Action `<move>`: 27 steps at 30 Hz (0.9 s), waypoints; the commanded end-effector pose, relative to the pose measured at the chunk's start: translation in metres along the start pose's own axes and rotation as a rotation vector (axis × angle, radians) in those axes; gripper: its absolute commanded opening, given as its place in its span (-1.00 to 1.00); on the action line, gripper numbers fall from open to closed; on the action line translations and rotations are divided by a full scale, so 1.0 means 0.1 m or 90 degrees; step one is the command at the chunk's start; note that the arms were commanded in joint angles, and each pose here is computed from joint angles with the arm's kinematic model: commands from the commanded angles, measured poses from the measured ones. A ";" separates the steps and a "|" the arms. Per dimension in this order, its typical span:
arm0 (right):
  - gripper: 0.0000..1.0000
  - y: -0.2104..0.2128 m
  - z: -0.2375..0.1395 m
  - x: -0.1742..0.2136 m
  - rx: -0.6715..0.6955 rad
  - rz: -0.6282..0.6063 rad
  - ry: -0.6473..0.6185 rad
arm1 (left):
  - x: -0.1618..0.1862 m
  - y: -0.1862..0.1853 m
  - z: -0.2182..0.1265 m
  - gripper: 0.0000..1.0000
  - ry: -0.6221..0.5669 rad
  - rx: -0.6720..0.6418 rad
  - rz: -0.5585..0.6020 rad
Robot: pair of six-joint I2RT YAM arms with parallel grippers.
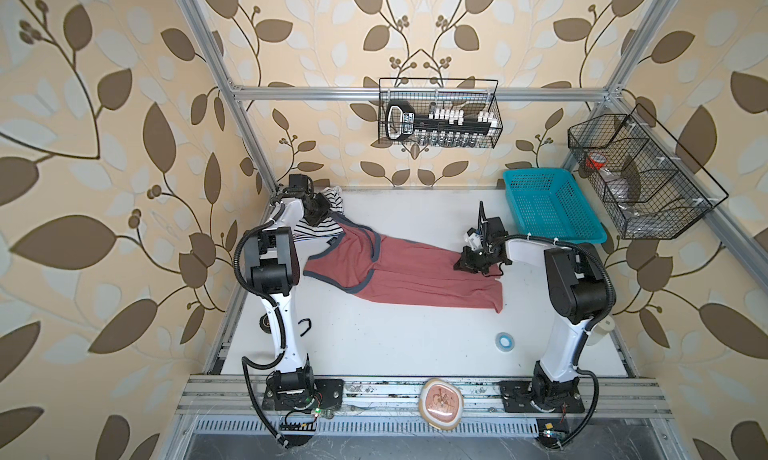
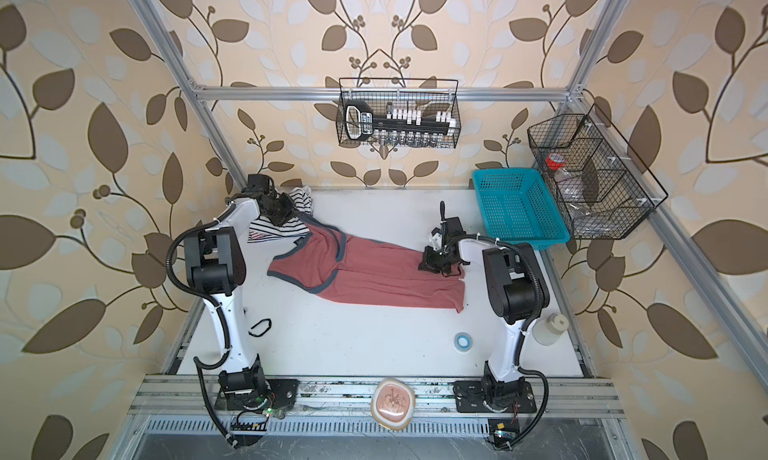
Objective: Fold and stack the tank tops
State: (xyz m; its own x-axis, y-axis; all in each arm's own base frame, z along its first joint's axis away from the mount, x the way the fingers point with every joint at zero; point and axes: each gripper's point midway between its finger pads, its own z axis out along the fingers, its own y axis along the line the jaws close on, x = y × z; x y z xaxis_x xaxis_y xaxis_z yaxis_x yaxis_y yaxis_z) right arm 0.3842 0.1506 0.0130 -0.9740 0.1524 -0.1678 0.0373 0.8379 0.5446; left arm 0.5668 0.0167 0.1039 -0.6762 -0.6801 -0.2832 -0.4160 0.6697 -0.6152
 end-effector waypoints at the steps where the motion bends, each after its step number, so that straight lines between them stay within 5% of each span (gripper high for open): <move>1: -1.00 -0.46 0.11 0.66 0.115 0.068 0.122 | -0.18 -0.05 -0.04 -0.56 -0.025 0.014 -0.015; 4: -0.88 -0.34 0.00 0.62 0.093 0.059 0.104 | -0.22 -0.14 -0.10 -0.51 -0.034 0.032 -0.019; 6: -0.74 -0.20 -0.10 0.53 0.070 0.047 0.081 | -0.25 -0.20 -0.16 -0.23 -0.042 0.041 -0.018; 13: -0.29 0.34 -0.73 0.06 0.015 -0.024 -0.018 | -0.23 -0.59 -0.59 -0.19 -0.075 0.093 -0.004; 17: -0.33 0.45 -0.89 -0.13 0.031 -0.083 -0.021 | 0.22 -0.90 -0.69 -0.22 -0.026 0.088 0.044; 20: -0.63 0.40 -0.79 -0.12 0.047 -0.103 0.030 | 0.79 -1.04 -0.56 -0.31 0.053 0.064 0.091; 27: -0.81 0.51 -0.33 0.12 0.036 -0.157 0.123 | 1.77 -0.74 -0.12 -0.73 0.217 -0.013 0.108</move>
State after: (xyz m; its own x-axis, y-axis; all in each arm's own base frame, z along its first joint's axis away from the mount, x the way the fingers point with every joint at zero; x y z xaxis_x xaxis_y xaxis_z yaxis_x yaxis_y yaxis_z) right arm 0.3850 0.1679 0.0810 -0.9785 -0.0653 -0.1955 -0.1509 0.8732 0.4635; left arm 0.4968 -0.1618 0.1468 -0.8701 -0.4316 -0.2381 -0.2030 0.7539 -0.6248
